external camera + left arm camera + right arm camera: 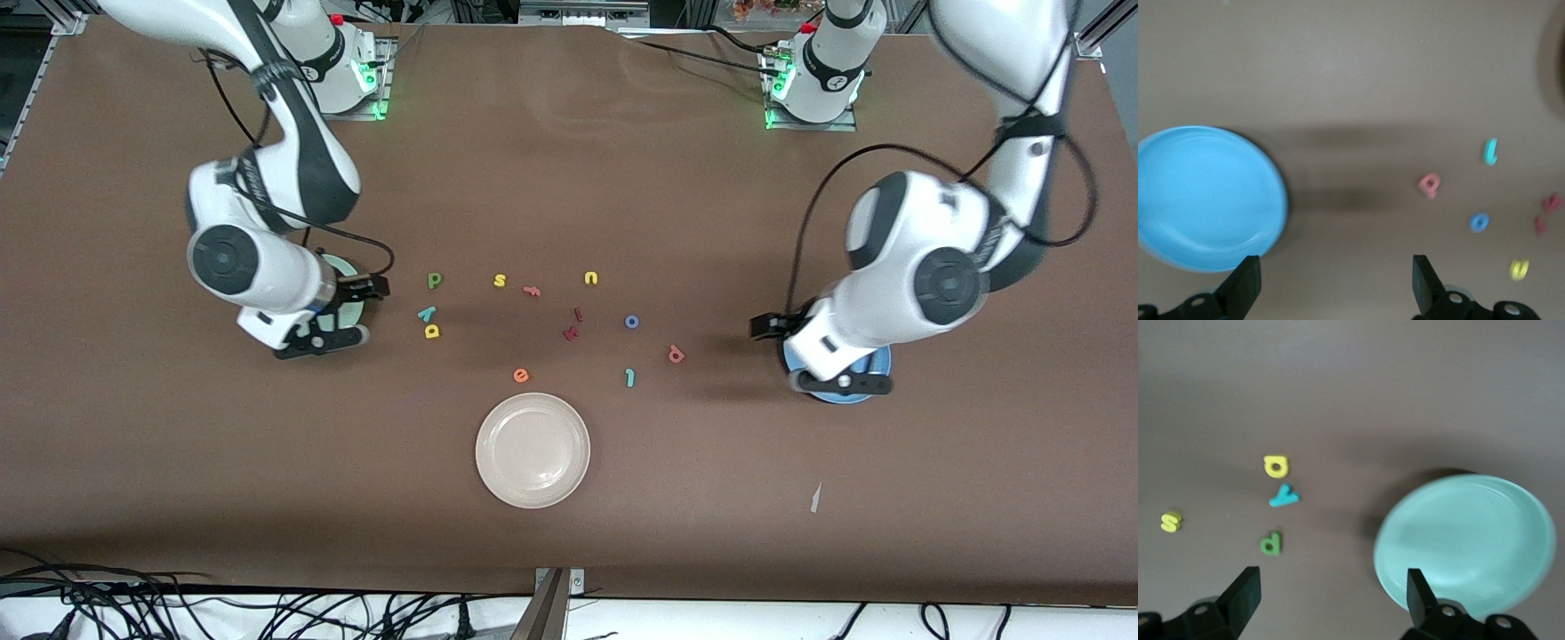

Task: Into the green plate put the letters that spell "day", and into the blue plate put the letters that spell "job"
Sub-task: 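Reach the right gripper to the yellow b while the left gripper reaches the pink p, then grasp the yellow b with the right gripper while the left gripper grasps the p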

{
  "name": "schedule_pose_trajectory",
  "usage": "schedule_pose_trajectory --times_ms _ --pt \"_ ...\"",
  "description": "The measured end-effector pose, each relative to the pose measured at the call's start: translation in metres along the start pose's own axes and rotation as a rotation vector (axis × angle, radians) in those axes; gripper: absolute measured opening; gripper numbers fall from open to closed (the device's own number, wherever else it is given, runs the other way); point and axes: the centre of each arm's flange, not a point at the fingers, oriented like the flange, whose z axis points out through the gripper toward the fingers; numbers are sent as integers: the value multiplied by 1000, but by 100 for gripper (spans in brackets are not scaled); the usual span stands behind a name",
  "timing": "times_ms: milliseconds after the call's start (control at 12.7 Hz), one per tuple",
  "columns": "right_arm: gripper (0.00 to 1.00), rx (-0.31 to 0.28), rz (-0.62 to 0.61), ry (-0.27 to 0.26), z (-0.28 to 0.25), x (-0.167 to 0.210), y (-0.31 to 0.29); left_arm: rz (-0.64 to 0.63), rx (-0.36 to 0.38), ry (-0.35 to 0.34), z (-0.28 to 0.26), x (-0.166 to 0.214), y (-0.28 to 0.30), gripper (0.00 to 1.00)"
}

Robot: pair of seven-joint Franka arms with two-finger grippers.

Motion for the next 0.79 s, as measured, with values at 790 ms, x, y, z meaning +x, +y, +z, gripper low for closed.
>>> schedule_pose_trajectory --times_ms 790 --pt "78 26 -53 50 113 32 -42 -523 -84 124 144 -19 109 100"
